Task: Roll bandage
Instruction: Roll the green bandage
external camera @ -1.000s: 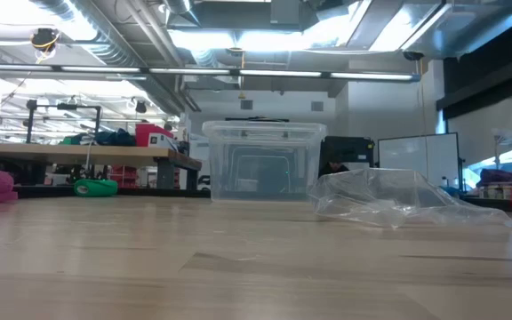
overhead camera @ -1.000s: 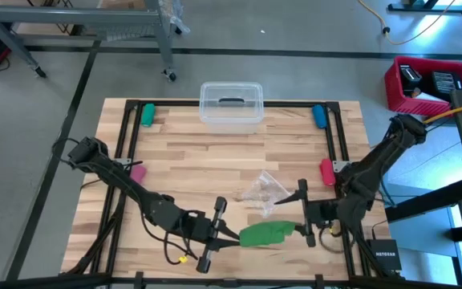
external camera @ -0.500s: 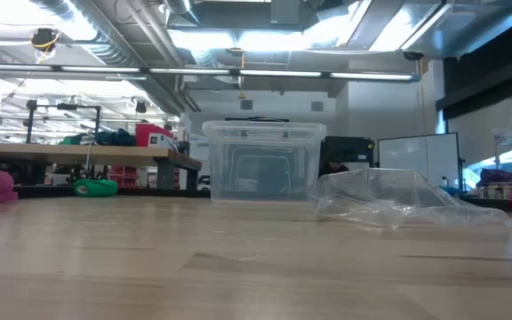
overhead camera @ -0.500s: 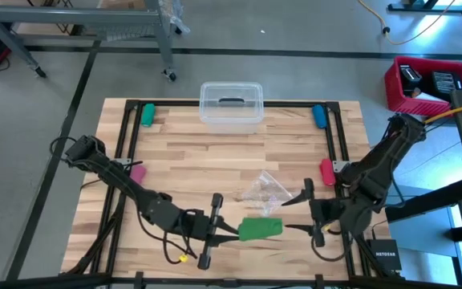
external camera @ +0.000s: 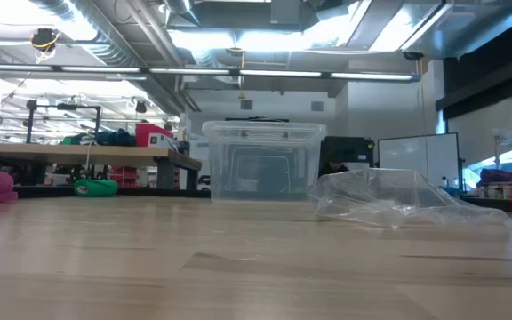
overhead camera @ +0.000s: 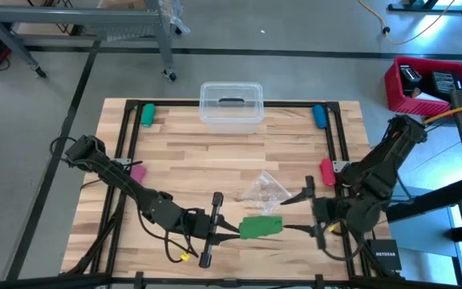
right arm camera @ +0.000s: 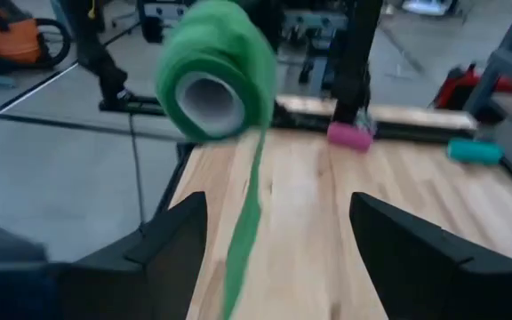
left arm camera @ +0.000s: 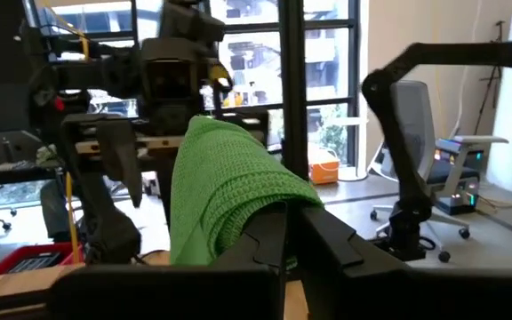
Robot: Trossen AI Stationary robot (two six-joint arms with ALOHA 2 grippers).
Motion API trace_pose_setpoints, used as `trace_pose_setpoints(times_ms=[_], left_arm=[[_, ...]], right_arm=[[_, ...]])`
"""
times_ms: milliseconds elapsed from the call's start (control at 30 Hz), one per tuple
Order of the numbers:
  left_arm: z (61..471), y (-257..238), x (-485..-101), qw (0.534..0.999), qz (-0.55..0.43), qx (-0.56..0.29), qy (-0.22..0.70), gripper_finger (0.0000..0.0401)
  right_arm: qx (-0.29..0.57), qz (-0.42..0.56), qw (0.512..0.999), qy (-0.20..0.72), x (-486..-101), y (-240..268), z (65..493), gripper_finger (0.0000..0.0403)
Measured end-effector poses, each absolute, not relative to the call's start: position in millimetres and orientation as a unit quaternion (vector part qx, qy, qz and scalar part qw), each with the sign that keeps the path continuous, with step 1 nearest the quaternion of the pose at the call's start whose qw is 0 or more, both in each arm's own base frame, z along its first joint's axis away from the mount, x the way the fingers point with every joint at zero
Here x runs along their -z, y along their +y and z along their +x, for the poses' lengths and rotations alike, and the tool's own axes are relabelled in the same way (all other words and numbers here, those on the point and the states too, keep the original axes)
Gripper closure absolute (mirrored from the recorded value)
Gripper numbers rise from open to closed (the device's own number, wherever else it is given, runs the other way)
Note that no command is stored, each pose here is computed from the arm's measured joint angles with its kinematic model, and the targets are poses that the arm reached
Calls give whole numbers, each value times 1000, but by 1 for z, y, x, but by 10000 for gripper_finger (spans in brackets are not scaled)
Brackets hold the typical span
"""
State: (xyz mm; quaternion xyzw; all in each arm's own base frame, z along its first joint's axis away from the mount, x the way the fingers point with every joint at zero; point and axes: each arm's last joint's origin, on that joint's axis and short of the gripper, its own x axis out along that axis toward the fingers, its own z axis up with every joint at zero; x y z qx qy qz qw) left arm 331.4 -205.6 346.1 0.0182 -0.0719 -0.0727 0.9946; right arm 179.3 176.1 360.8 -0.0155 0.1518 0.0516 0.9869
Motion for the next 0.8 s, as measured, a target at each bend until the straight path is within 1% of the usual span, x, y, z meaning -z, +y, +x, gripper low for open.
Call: trace_pose_setpoints(times_ms=[100,267,367,467,533,600,700,800], left_arm=[[333,-203,-346,995,17,69,-73,391],[333,-203,-346,995,17,69,-73,391],[332,-204,-347,995,16,70,-75,391],[330,-206,-349,994,10,74,-86,391],[329,-208,-350,993,8,76,-90,391],[327,-211,-350,992,9,81,-92,391],[325,-215,-351,992,7,87,-96,391],[322,-218,-351,991,6,93,-97,391]], right_arm=[[-55,-34,988,137,-358,182,193,127],[-28,-56,989,134,-346,184,217,127],[-31,-63,990,122,-344,185,229,128],[-37,-92,989,109,-342,189,235,142],[-41,-117,987,99,-342,192,238,166],[-44,-140,985,89,-342,194,239,202],[-48,-174,980,77,-344,195,240,275],[-60,-214,973,58,-347,196,241,363]])
